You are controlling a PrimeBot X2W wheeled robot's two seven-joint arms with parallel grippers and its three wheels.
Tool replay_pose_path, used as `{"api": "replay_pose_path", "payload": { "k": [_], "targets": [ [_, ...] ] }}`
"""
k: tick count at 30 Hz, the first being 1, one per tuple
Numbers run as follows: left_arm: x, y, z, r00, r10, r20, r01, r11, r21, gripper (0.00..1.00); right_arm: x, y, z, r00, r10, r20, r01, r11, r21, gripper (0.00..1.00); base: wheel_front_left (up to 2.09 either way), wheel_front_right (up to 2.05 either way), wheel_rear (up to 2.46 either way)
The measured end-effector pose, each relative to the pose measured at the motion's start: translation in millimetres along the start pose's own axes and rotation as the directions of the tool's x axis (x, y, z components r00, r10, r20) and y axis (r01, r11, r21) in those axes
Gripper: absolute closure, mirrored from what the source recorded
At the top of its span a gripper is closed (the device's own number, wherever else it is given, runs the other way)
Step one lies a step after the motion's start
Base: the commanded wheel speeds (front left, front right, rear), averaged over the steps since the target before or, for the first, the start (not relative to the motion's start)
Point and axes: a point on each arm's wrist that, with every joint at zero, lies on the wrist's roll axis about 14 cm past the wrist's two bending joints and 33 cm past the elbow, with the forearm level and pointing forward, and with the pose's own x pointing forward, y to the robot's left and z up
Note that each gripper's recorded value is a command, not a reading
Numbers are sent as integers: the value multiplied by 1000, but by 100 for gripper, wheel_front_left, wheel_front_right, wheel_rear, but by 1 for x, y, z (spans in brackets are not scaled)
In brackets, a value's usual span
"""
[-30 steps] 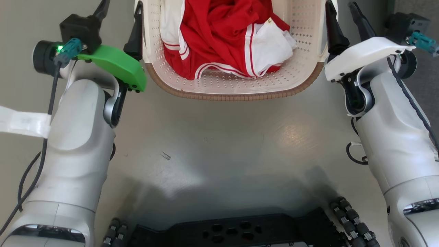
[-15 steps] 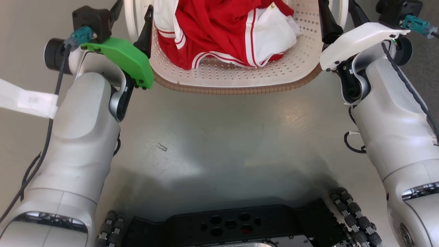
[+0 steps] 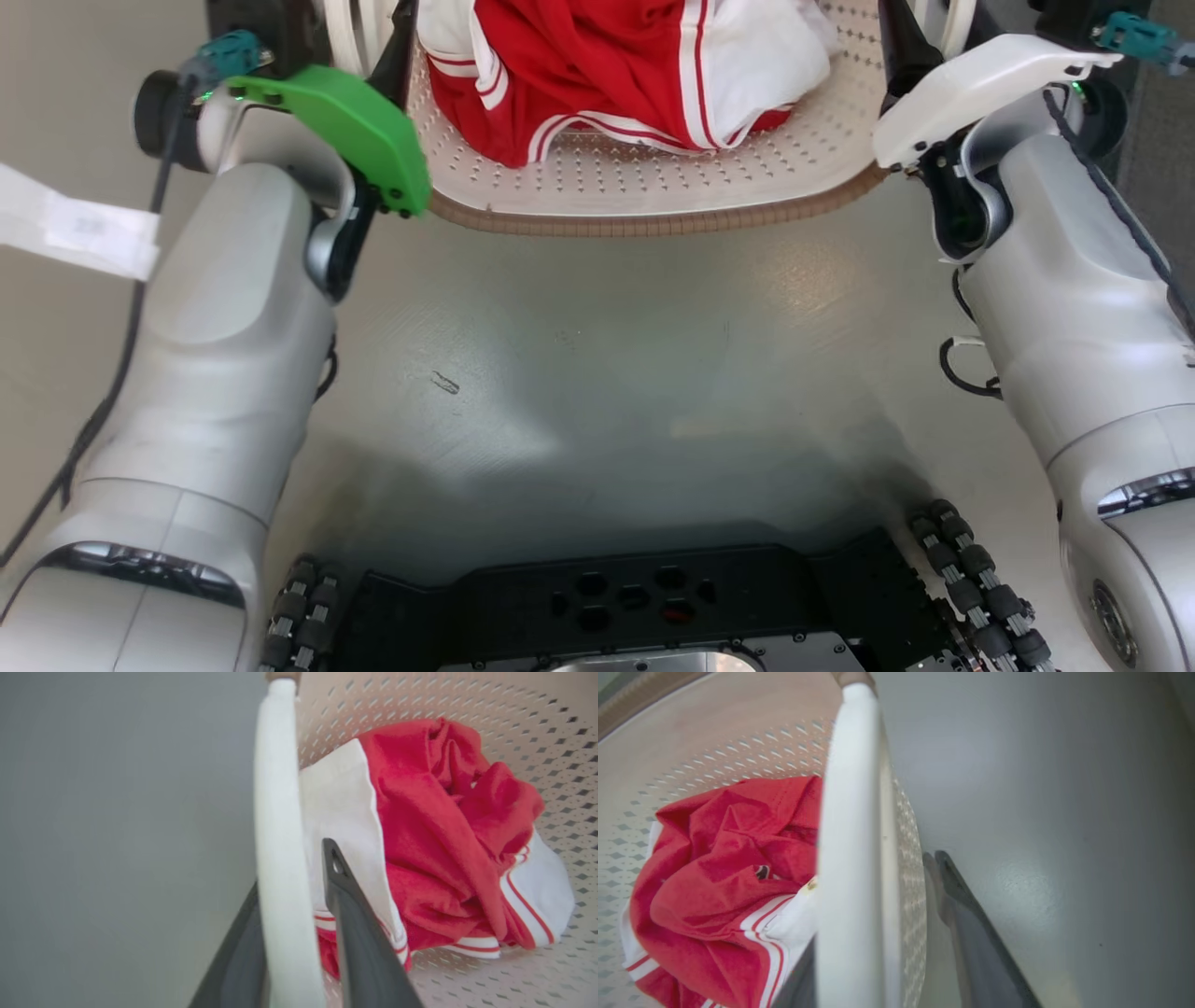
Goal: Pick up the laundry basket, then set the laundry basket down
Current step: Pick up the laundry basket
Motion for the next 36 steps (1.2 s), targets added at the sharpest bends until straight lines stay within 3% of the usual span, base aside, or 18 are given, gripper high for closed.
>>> {"api": "replay_pose_path", "payload": {
  "k": [24,36],
  "targets": [
    [-10,-14,21,1000,-12,21,13,1000,-12,100,-8,20,20,999,30,18,-31,1000,7,100,0,0,0],
    [-40,-33,37,999,-22,35,24,999,-39,100,-36,32,37,999,43,18,-42,999,-29,100,0,0,0]
  ]
}}
